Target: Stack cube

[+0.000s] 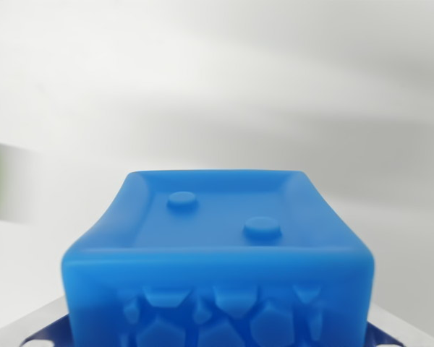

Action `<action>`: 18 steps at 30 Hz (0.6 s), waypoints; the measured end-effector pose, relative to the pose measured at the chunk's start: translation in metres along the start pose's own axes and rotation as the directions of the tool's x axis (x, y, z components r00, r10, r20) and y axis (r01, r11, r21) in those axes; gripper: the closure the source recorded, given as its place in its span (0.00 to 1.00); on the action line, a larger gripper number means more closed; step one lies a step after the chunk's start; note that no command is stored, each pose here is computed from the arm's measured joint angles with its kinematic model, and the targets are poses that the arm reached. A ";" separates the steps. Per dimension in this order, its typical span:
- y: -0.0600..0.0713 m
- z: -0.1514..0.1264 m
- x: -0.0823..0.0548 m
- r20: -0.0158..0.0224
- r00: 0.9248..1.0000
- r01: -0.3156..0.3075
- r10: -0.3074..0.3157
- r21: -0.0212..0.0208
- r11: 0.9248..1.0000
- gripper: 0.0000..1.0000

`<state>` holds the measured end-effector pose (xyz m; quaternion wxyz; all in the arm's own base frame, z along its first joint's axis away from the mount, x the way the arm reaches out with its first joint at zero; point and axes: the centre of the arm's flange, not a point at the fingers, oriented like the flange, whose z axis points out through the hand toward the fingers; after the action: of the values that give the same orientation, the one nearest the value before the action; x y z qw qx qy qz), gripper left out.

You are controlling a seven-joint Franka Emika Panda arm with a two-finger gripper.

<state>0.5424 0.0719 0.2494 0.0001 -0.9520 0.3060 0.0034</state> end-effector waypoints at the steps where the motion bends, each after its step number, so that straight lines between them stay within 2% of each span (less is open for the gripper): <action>1: -0.001 0.000 -0.002 0.000 1.000 -0.002 0.002 0.000 1.000 1.00; 18: -0.022 0.001 -0.029 0.000 0.999 -0.037 0.037 -0.001 0.999 1.00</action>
<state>0.5317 0.1070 0.2490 -0.0002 -0.9462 0.3237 0.0034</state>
